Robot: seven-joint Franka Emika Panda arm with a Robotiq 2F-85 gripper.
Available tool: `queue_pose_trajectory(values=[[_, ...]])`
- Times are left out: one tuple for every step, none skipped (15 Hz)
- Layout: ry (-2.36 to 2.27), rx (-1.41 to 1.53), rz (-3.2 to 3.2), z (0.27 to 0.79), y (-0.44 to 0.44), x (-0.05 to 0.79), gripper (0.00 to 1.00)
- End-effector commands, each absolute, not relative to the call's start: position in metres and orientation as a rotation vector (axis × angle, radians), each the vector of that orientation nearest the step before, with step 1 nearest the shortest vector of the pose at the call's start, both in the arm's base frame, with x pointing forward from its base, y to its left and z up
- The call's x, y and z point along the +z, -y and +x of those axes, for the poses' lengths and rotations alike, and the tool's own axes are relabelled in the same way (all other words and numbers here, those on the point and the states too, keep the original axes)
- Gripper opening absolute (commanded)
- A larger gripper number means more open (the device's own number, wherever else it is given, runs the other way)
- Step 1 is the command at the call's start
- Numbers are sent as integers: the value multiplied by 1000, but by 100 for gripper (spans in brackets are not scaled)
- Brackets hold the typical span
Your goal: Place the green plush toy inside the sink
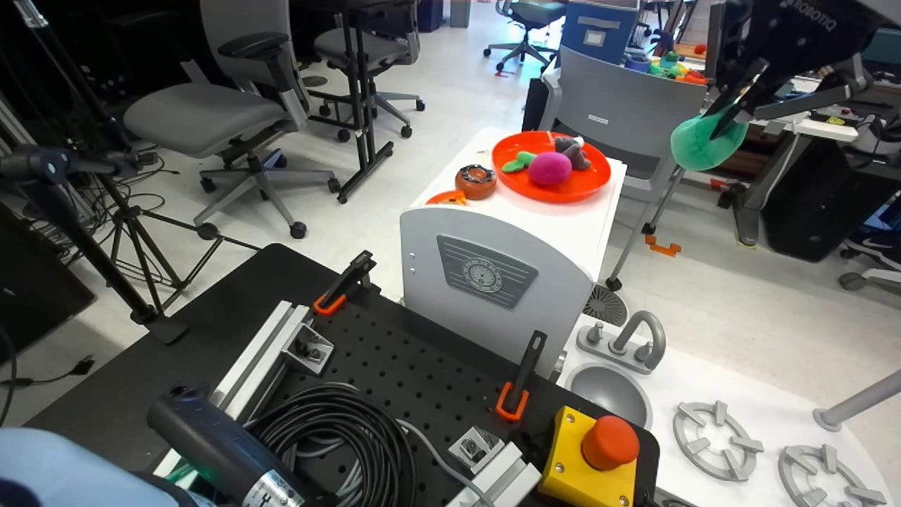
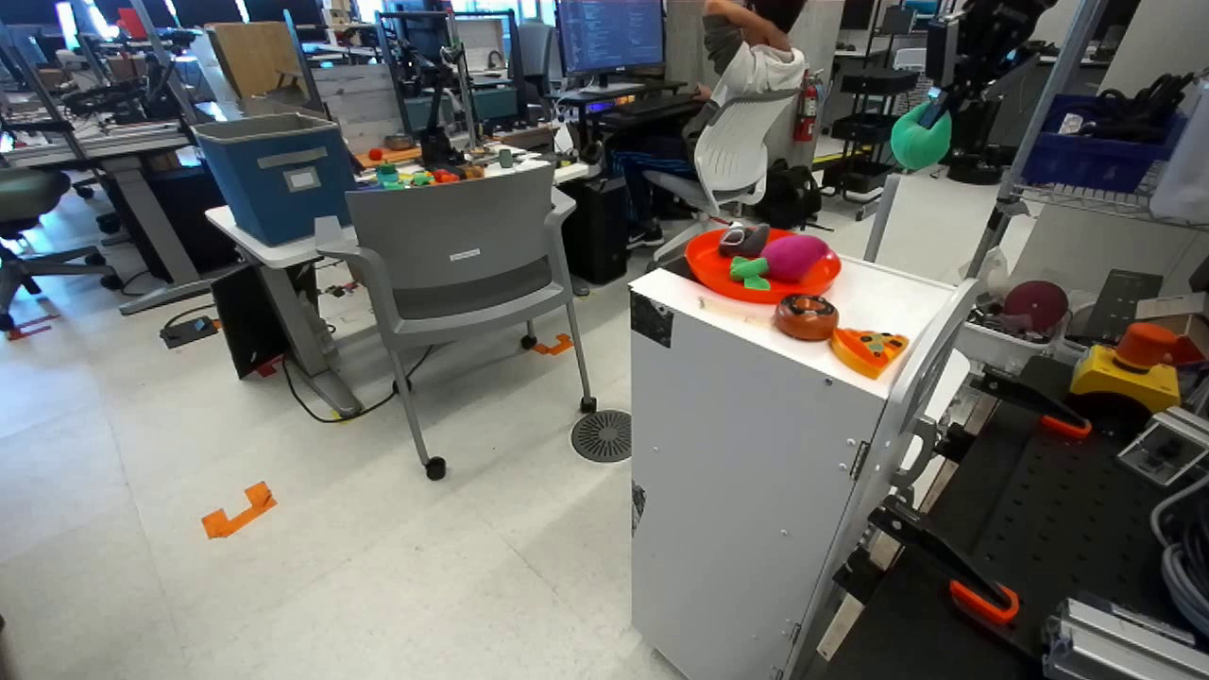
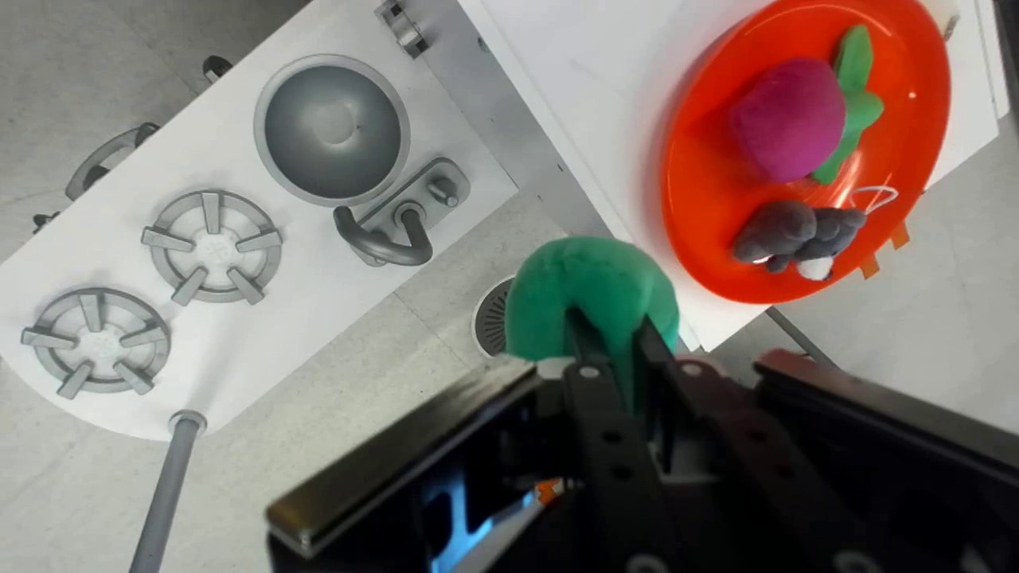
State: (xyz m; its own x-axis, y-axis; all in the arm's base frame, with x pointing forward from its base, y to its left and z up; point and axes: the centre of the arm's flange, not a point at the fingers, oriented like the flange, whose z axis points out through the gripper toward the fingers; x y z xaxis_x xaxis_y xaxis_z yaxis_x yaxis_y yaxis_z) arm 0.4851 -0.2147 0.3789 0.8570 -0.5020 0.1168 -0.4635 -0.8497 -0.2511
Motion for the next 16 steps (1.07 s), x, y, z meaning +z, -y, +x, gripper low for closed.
queue_pose_trajectory(values=[[-772,-235,-2761,487,234,376,3],[-786,-233,-2761,488,234,376,3],[-792,-235,-2772,489,232,375,3],[-806,-237,-2785,491,229,374,3],[-822,-236,-2797,495,227,373,3],[-854,-232,-2810,498,225,372,3],[-885,-224,-2820,502,224,370,3],[-927,-210,-2835,506,223,367,3],[-959,-189,-2848,510,223,364,3],[-1003,-162,-2862,514,224,360,3],[-1031,-140,-2875,516,225,357,3],[-1058,-120,-2886,519,226,354,3],[-1079,-106,-2894,521,227,350,3],[-1096,-95,-2898,523,227,348,3],[-1110,-85,-2902,524,228,345,3],[-1123,-75,-2901,526,228,341,3]])
